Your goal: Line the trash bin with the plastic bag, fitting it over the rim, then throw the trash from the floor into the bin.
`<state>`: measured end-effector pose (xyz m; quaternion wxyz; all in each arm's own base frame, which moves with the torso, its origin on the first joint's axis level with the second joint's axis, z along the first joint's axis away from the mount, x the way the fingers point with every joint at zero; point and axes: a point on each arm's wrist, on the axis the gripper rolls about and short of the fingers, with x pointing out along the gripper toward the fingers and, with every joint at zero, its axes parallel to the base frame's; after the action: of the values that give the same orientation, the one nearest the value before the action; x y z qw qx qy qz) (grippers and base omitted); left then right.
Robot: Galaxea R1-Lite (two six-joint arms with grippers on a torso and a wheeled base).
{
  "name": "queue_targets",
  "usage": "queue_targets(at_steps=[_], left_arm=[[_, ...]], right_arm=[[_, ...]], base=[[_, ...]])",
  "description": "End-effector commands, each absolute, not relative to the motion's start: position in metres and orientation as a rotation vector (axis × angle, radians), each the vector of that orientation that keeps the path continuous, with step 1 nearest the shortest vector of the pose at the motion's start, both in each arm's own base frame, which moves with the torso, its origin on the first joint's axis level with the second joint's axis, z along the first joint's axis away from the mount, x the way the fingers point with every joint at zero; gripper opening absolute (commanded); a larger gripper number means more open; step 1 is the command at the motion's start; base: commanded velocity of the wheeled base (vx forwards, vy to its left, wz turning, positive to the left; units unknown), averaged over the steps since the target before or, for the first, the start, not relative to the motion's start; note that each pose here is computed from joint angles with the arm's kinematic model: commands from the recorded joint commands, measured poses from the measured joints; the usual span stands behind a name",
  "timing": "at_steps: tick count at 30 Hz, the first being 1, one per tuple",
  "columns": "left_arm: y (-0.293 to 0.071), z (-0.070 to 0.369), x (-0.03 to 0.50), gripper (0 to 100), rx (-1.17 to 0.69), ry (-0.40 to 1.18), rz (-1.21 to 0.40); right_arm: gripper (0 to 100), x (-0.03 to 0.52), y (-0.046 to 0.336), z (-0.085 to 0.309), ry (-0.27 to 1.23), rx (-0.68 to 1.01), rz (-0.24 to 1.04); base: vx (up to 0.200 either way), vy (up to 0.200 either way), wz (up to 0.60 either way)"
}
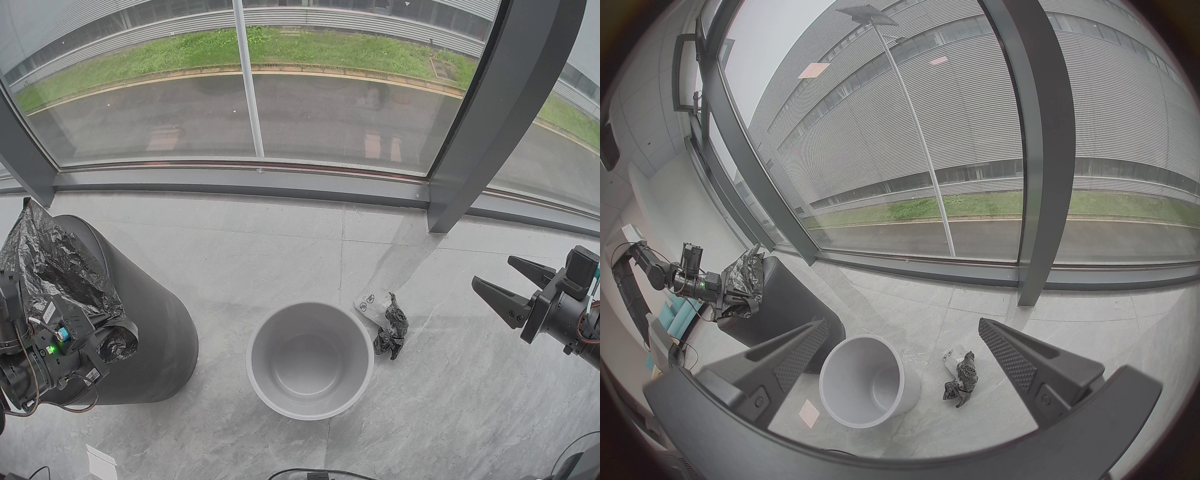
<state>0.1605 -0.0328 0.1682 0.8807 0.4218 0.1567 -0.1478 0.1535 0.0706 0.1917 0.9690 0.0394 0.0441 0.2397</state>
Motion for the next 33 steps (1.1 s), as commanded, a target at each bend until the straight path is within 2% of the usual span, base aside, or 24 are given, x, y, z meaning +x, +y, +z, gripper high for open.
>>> queue_targets(at_steps=[1, 9, 15, 20, 24, 27, 28, 33], left_arm=[[-0.033, 0.168, 0.16, 0, 0.879, 0.328, -0.308], [-0.033, 0.169, 0.159, 0, 0.814, 0.321, -0.292], [-0.041, 0.184, 0.163, 0, 0.61, 0.247, -0.282], [-0.07, 0.222, 0.173, 0, 0.076, 0.109, -0.354], [-0.078, 0.252, 0.172, 0, -0.21, 0.005, -0.39], [-0.077, 0.259, 0.169, 0, -0.33, 0.0, -0.396], [-0.075, 0.262, 0.164, 0, -0.44, 0.003, -0.401], [-0.072, 0.265, 0.154, 0, -0.736, 0.068, -0.451]], right_arm=[[100, 0.153, 0.07, 0.193, 0.084, 0.081, 0.484], [100, 0.153, 0.07, 0.192, 0.087, 0.08, 0.484], [100, 0.152, 0.07, 0.189, 0.094, 0.077, 0.487], [100, 0.151, 0.07, 0.187, 0.093, 0.073, 0.49], [100, 0.148, 0.071, 0.182, 0.114, 0.065, 0.495], [100, 0.146, 0.071, 0.18, 0.119, 0.064, 0.501], [100, 0.145, 0.071, 0.179, 0.123, 0.063, 0.504], [100, 0.142, 0.073, 0.18, 0.112, 0.065, 0.525]], base=[[0.0, 0.0, 0.0], [0.0, 0.0, 0.0], [0.0, 0.0, 0.0], [0.0, 0.0, 0.0], [0.0, 0.0, 0.0], [0.0, 0.0, 0.0], [0.0, 0.0, 0.0], [0.0, 0.0, 0.0]])
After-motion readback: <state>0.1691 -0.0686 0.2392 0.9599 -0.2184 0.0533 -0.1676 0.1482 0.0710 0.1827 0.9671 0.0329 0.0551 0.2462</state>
